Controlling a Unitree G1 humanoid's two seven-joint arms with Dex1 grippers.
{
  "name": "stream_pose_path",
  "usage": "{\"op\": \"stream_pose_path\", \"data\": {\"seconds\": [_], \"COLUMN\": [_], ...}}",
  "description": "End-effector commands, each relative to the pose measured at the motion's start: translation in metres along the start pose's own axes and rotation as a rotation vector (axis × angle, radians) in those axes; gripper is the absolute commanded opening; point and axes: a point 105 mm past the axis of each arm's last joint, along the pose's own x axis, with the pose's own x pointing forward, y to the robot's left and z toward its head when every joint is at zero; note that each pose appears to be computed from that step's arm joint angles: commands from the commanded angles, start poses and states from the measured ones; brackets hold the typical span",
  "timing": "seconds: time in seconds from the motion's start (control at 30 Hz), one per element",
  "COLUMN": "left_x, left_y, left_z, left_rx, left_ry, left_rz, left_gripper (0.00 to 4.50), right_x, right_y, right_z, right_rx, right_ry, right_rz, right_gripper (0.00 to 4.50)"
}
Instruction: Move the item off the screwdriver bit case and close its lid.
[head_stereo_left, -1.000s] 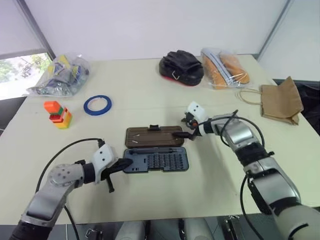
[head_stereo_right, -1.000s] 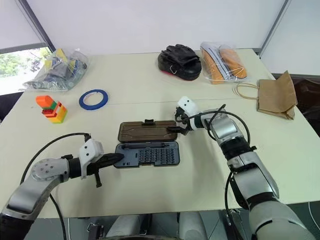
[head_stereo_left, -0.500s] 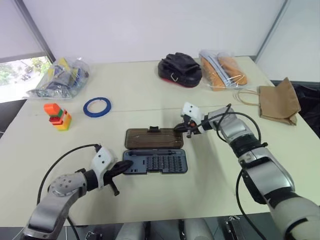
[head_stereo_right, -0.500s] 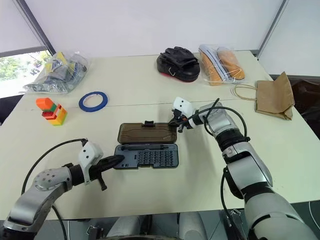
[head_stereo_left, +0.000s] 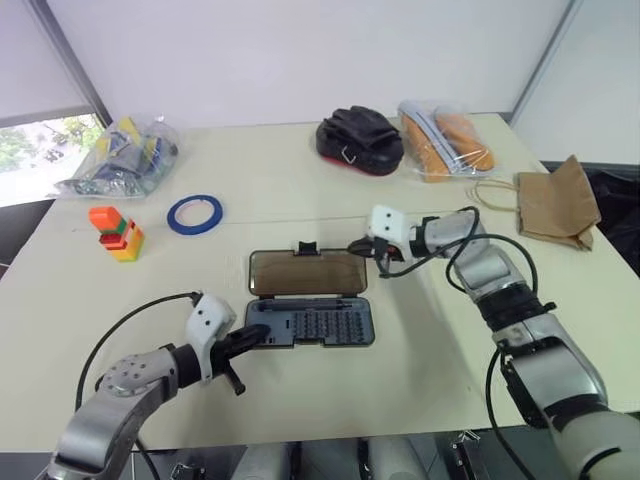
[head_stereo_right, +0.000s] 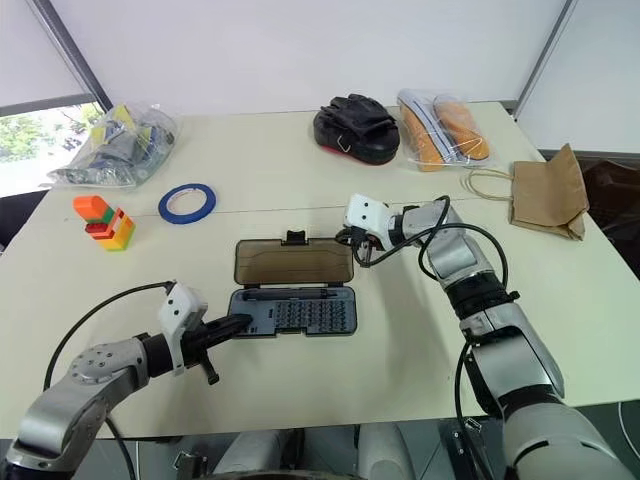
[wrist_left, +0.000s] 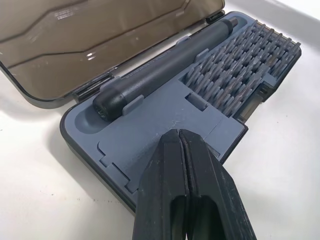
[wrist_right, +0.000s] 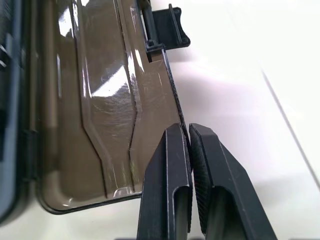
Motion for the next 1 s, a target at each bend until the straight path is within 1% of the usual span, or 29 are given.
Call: {"op": "stream_pose_path", "data": {"seconds": [0.03,0.17,0.33,0.37,0.43,0.47,0.53,0.6,0.63,0.67,0.7,0.8,0.87,1.0], "left_x": [-0.003,-0.007,-0.008,-0.01,-0.017,-0.022,-0.028,-0.036,-0.038,-0.04,-0.038,-0.027,-0.019,0.014], "left_y": [0.0,0.002,-0.001,-0.002,0.001,0.007,0.02,0.049,0.064,0.074,0.091,0.121,0.126,0.128], "left_z": [-0.004,0.009,0.032,0.041,0.066,0.08,0.095,0.104,0.105,0.105,0.098,0.074,0.067,0.056], "left_rx": [-0.006,-0.025,-0.078,-0.103,-0.166,-0.183,-0.201,-0.202,-0.196,-0.192,-0.164,-0.109,-0.097,-0.086], "left_ry": [0.015,-0.037,-0.139,-0.174,-0.28,-0.335,-0.397,-0.441,-0.45,-0.452,-0.412,-0.303,-0.28,-0.241], "left_rz": [-0.006,-0.001,-0.03,-0.042,-0.072,-0.063,-0.029,0.08,0.147,0.188,0.26,0.364,0.355,0.256], "left_gripper": [0.0,0.0,0.0,0.0,0.0,0.0,0.0,0.0,0.0,0.0,0.0,0.0,0.0,0.0], "right_x": [-0.007,-0.016,-0.019,-0.02,-0.021,-0.021,-0.021,-0.021,-0.021,-0.021,-0.021,-0.021,-0.021,-0.021], "right_y": [-0.002,0.003,0.008,0.009,0.007,0.006,0.006,0.005,0.004,0.004,0.004,0.002,0.002,0.002], "right_z": [0.017,0.028,0.03,0.03,0.029,0.029,0.028,0.027,0.027,0.027,0.029,0.033,0.034,0.038], "right_rx": [-0.037,-0.044,-0.055,-0.064,-0.078,-0.086,-0.092,-0.104,-0.107,-0.11,-0.114,-0.122,-0.125,-0.13], "right_ry": [-0.045,-0.08,-0.085,-0.083,-0.083,-0.083,-0.082,-0.077,-0.076,-0.077,-0.08,-0.09,-0.092,-0.097], "right_rz": [-0.034,-0.041,-0.044,-0.047,-0.055,-0.059,-0.062,-0.064,-0.065,-0.066,-0.07,-0.081,-0.086,-0.091], "right_gripper": [0.05,0.05,0.05,0.05,0.05,0.05,0.05,0.05,0.05,0.05,0.05,0.05,0.05,0.05]}}
